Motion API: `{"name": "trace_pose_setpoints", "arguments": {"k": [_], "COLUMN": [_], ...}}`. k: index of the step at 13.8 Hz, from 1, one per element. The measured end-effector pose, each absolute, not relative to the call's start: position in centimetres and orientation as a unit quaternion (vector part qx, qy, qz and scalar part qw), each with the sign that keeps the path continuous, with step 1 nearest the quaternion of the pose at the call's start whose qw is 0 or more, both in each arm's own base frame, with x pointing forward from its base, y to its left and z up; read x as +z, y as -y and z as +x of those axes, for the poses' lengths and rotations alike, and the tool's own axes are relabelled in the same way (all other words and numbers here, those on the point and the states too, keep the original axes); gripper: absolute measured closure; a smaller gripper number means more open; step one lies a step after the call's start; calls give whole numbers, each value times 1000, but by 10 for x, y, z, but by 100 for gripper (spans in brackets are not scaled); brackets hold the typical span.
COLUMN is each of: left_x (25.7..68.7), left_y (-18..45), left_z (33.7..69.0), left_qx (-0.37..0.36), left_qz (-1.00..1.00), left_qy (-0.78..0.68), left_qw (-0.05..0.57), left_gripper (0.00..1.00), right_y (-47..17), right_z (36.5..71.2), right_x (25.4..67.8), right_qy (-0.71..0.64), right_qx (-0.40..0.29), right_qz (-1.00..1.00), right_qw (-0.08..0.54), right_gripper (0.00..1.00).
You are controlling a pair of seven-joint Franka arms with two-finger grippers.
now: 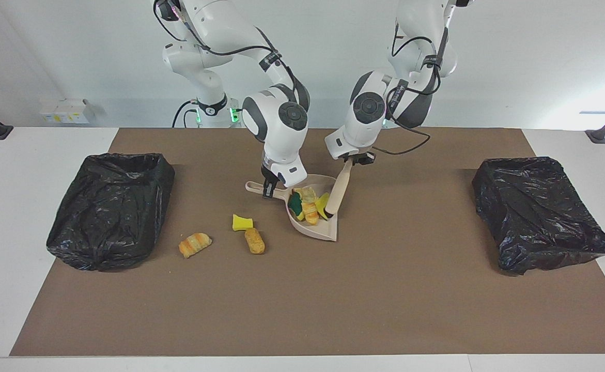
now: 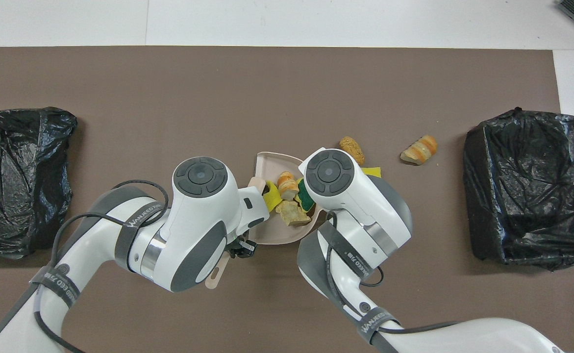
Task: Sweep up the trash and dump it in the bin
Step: 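Carry the dustpan to the nearer black bag with the right gripper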
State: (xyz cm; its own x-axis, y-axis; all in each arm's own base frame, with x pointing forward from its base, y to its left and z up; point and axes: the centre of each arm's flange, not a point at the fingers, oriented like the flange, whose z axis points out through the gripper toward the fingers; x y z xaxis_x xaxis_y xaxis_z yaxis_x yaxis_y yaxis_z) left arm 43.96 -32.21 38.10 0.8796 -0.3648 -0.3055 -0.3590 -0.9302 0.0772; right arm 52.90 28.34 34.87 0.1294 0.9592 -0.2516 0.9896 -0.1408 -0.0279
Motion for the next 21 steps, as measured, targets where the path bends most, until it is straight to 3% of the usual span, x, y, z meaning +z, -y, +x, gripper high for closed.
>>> {"name": "trace_pose_setpoints", "arguments": {"k": [10,15,21], "left_x": [447,443,397], "left_y": [304,320,374], "left_z": [469,438,373], "left_qx": [-93,-79,-52], "left_qz": [995,996,998], "left_qy": [8,-17,-2], "left_qw": [25,26,33], "left_gripper": [74,74,74], "right_y": [-232,-155,-14], "right_z": [567,594,618], "right_x": [388,436,458], "right_qy": [-685,-690,-708], "right_qx": [-92,-82,-93], "right_qz": [719,716,697], "right_qw": [68,72,59], "right_gripper": [69,69,69]}}
